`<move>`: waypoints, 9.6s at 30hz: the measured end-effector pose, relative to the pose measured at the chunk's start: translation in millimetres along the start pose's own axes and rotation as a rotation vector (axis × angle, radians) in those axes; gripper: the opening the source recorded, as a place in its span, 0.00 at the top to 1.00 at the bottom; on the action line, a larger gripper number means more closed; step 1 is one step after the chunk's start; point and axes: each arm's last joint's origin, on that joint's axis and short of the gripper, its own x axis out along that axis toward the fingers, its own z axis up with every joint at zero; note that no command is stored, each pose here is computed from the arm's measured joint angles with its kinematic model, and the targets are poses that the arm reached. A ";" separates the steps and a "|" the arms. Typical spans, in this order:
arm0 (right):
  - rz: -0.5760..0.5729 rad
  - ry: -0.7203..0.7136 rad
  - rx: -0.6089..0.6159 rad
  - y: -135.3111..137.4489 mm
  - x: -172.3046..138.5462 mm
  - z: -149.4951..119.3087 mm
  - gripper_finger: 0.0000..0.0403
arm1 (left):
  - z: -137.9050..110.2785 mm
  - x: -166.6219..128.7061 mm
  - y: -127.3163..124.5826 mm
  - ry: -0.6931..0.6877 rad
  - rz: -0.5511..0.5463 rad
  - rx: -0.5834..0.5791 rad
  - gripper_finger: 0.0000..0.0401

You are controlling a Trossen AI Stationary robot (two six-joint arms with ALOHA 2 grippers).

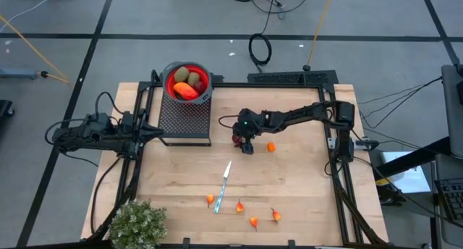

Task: Pick & Place Fruit
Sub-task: Put the red pomegranate into the red strainer bowl on the shelf

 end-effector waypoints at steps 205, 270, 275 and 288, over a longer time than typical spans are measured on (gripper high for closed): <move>-0.566 -0.416 -0.675 108.0 -155.8 92.0 0.43 | 48.2 282.9 -17.0 0.259 0.262 -0.287 0.59; -0.295 -0.351 0.066 72.4 -210.4 -4.9 0.98 | 120.6 183.0 48.8 0.155 0.753 -0.192 0.56; -0.280 -0.470 0.114 72.9 -224.7 -17.5 1.00 | 122.7 175.5 61.2 0.164 0.823 -0.174 0.55; -0.239 -0.689 0.219 76.2 -246.3 -44.6 1.00 | 121.1 160.2 88.7 0.243 0.948 -0.156 0.55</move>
